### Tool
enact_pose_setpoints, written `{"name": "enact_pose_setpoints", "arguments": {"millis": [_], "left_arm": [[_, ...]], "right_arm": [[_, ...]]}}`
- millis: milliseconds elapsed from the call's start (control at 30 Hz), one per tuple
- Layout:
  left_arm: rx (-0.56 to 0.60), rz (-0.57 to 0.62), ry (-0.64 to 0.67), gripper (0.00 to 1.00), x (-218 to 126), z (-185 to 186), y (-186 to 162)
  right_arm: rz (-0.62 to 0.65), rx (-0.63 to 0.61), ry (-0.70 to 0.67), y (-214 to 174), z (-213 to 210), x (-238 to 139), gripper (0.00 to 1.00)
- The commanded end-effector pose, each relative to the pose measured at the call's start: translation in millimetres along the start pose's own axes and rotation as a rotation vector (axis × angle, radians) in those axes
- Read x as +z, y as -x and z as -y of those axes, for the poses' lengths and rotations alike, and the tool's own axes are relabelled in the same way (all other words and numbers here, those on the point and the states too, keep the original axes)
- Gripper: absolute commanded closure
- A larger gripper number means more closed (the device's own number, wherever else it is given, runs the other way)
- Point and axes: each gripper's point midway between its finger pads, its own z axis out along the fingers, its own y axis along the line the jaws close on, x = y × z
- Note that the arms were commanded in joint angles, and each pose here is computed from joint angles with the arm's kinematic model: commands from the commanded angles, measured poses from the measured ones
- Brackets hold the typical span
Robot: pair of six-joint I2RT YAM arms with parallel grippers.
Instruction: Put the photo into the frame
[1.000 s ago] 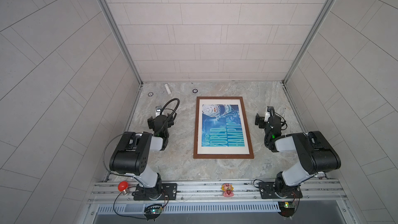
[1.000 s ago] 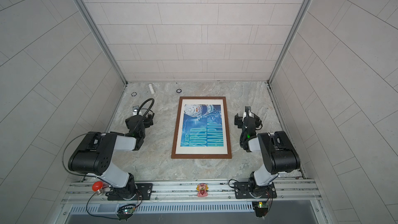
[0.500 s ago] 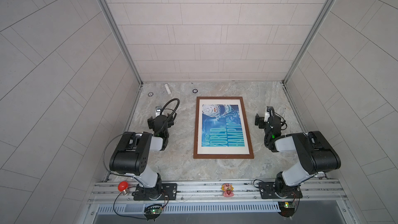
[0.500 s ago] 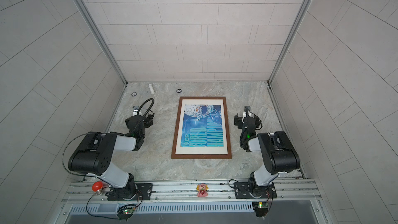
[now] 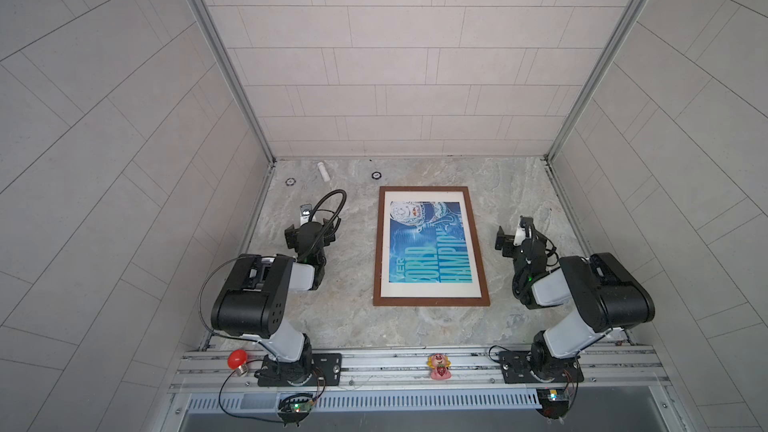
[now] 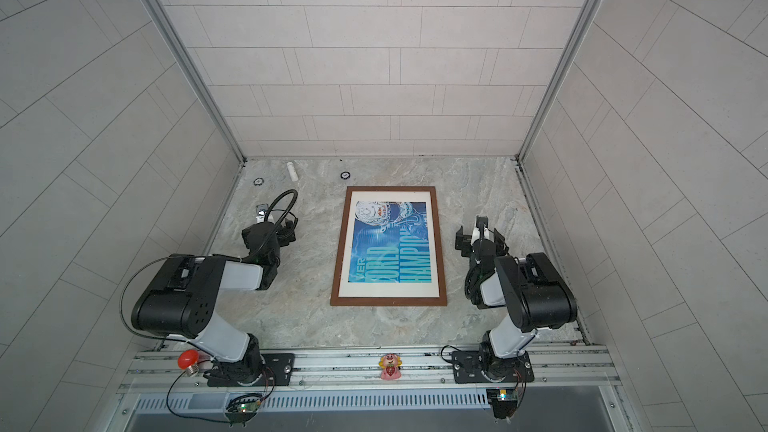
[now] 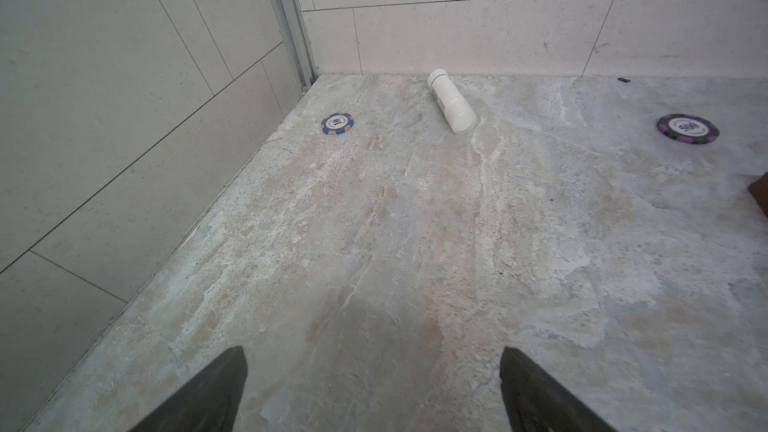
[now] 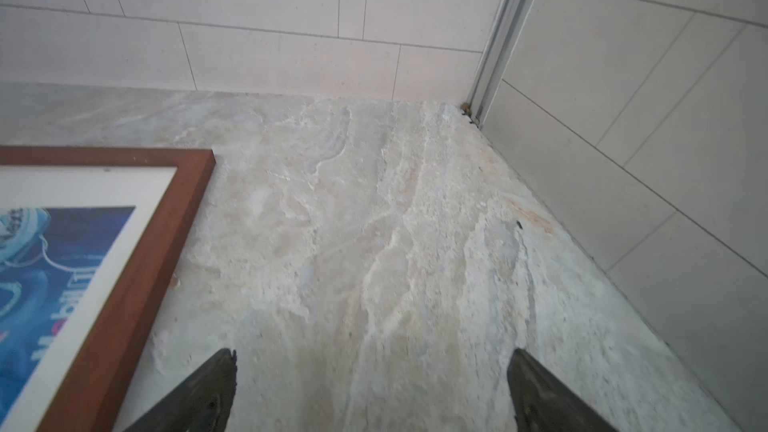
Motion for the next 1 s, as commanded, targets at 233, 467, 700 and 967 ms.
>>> {"name": "enact_pose_setpoints", "arguments": {"millis": [233, 467, 700, 967], "left_arm": [[-0.014, 0.029, 0.000, 0.00, -1, -1, 6], [-0.014, 0.031, 0.003, 0.00, -1, -2, 6], [-0.014, 0.030, 0.001, 0.00, -1, -2, 6], [-0.014, 0.030, 0.000, 0.00, -1, -1, 6]], "right_arm": [[-0.040, -0.021, -0.006, 26, -7, 27, 0.01], [-0.028, -0.020, -0.006, 26, -7, 27, 0.01], [-0.034, -0.060, 0.051, 27, -21, 27, 0.00], [-0.034, -0.061, 0.053, 27, -21, 28, 0.01]]}}
